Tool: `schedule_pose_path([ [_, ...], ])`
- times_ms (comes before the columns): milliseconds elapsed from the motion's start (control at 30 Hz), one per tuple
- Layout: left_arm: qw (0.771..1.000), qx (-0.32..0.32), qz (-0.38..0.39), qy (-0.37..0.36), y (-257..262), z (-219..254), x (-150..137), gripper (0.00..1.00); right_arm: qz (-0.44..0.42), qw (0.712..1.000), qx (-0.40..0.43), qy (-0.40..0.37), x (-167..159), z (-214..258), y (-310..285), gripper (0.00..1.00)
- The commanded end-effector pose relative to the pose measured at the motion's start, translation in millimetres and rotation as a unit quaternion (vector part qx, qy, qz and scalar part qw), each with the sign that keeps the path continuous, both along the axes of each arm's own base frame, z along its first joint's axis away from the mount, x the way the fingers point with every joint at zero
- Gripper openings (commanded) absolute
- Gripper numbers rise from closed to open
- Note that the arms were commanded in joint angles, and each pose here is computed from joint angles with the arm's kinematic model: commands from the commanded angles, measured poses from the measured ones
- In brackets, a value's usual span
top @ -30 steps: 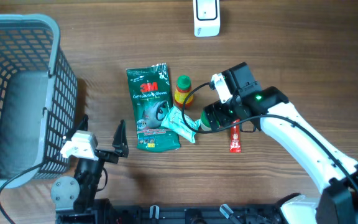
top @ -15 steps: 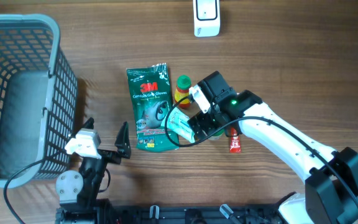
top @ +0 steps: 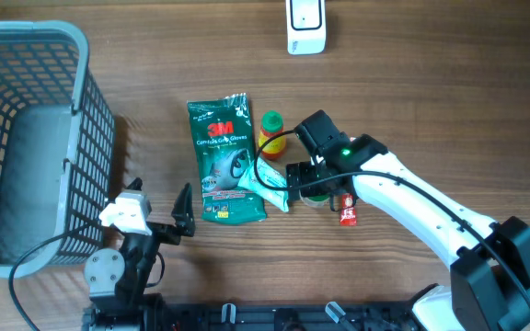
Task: Scan the item barcode
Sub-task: 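Reach the right gripper to the green-lidded jar and grasp it, then lift the jar and hold its label up to the white scanner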
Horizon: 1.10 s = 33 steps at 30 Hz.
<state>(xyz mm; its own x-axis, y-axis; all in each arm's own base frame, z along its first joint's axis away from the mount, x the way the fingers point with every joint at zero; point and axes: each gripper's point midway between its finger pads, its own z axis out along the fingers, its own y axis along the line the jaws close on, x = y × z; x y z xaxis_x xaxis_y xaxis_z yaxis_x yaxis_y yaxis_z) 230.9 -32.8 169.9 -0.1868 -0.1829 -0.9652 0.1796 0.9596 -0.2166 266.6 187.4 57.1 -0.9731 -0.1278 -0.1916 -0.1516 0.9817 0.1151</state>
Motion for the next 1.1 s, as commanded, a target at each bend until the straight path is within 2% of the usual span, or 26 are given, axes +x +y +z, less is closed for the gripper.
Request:
schedule_pose_path([
  [0, 1.000, -0.005, -0.008, 0.019, -3.3, -10.5, -2.1, 1.00, -0.033, 0.999, -0.003, 0.002, 2.2, -6.1, -2.1, 1.00],
  [167, 0.999, -0.006, -0.008, 0.031, -3.5, -16.0, -3.2, 1.00, -0.039, 0.999, -0.002, 0.000, 2.0, -13.2, -3.0, 1.00],
  [233, 0.999, -0.007, -0.014, 0.031, -5.2, -15.9, -3.6, 1.00, -0.069, 0.997, -0.021, 0.021, -5.9, -24.7, -11.9, 1.00],
  [367, 0.999, -0.007, -0.013, 0.031, -5.2, -15.9, -3.6, 1.00, -0.072, 0.994, -0.040, 0.068, -17.1, -50.9, -14.0, 0.99],
  [500, 0.999, -0.007, -0.013, 0.031, -5.1, -15.9, -3.6, 1.00, -0.075, 0.991, -0.045, 0.106, -25.3, -73.8, -11.9, 0.84],
  [767, 0.999, -0.007, -0.013, 0.031, -5.1, -15.9, -3.6, 1.00, -0.081, 0.991, -0.042, 0.103, -21.4, -68.3, -9.3, 0.81],
  [933, 0.999, -0.007, -0.013, 0.031, -5.1, -15.9, -3.6, 1.00, -0.095, 0.987, -0.018, 0.129, -11.1, -27.6, -0.8, 0.72],
  [1000, 0.999, -0.007, -0.013, 0.031, -5.1, -15.9, -3.6, 1.00, -0.099, 0.986, -0.003, 0.137, -7.3, -10.8, 3.7, 0.74],
  [1067, 0.999, -0.007, -0.013, 0.031, -5.1, -15.9, -3.6, 1.00, -0.113, 0.985, 0.004, 0.134, -3.4, -6.5, 5.9, 0.82],
])
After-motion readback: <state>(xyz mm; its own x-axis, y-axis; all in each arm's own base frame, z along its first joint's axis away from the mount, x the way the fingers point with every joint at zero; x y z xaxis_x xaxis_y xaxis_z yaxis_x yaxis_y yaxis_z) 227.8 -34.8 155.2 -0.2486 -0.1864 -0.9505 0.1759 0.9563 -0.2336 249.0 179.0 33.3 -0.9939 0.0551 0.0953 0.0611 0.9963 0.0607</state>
